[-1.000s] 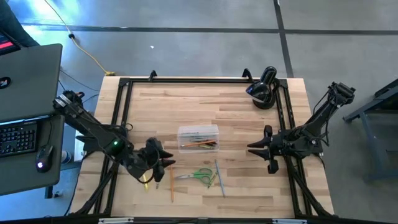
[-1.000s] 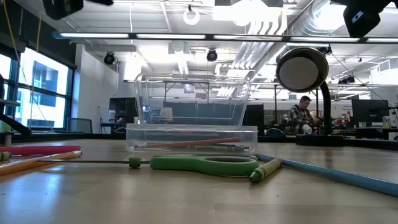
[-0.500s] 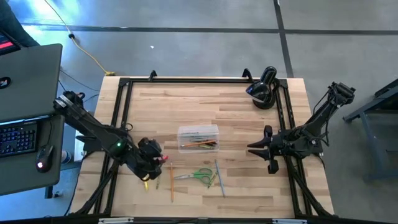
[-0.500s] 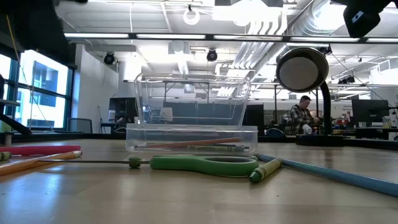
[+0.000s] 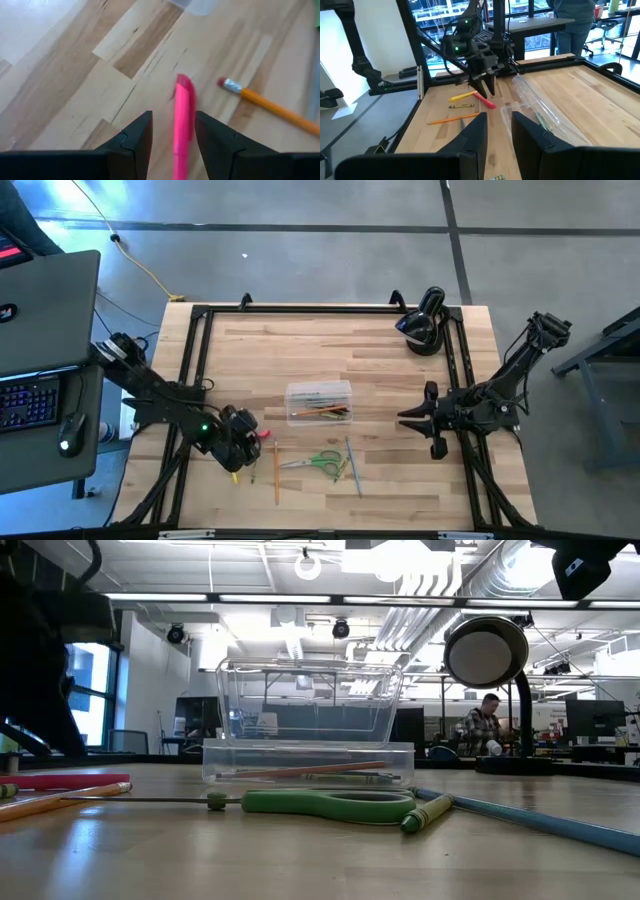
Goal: Pick & place school supplies into a supply box
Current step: Put the pink pen into the supply box
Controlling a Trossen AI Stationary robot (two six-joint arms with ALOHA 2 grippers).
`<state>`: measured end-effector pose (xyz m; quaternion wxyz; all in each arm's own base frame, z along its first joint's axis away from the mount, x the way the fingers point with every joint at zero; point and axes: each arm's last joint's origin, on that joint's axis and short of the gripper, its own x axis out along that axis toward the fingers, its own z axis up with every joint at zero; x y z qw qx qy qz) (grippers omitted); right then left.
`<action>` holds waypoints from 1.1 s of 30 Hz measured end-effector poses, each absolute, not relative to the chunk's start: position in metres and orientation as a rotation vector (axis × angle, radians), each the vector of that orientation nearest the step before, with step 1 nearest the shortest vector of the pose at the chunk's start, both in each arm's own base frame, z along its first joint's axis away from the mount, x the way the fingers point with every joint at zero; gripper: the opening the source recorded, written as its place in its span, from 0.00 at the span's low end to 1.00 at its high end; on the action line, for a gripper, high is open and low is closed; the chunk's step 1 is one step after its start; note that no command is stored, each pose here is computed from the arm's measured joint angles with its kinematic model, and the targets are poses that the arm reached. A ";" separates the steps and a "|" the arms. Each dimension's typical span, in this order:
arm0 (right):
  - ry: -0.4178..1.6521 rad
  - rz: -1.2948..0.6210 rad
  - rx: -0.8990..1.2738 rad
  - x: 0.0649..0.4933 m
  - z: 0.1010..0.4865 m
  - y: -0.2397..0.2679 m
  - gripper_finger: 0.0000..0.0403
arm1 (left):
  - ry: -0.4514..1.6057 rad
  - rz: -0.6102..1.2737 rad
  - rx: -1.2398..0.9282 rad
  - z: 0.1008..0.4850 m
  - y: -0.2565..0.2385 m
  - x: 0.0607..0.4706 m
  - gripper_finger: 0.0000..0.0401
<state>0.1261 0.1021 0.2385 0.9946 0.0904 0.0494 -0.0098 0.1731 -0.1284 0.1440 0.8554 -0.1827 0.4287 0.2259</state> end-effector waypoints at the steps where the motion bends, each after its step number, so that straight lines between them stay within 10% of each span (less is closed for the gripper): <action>1: 0.099 -0.020 0.180 0.126 0.238 0.102 0.17 | 0.898 0.478 -0.382 0.141 -0.128 0.173 0.45; 33: 0.085 -0.090 0.174 0.126 0.239 0.100 0.17 | 0.559 0.693 -0.387 0.083 -0.134 0.192 0.33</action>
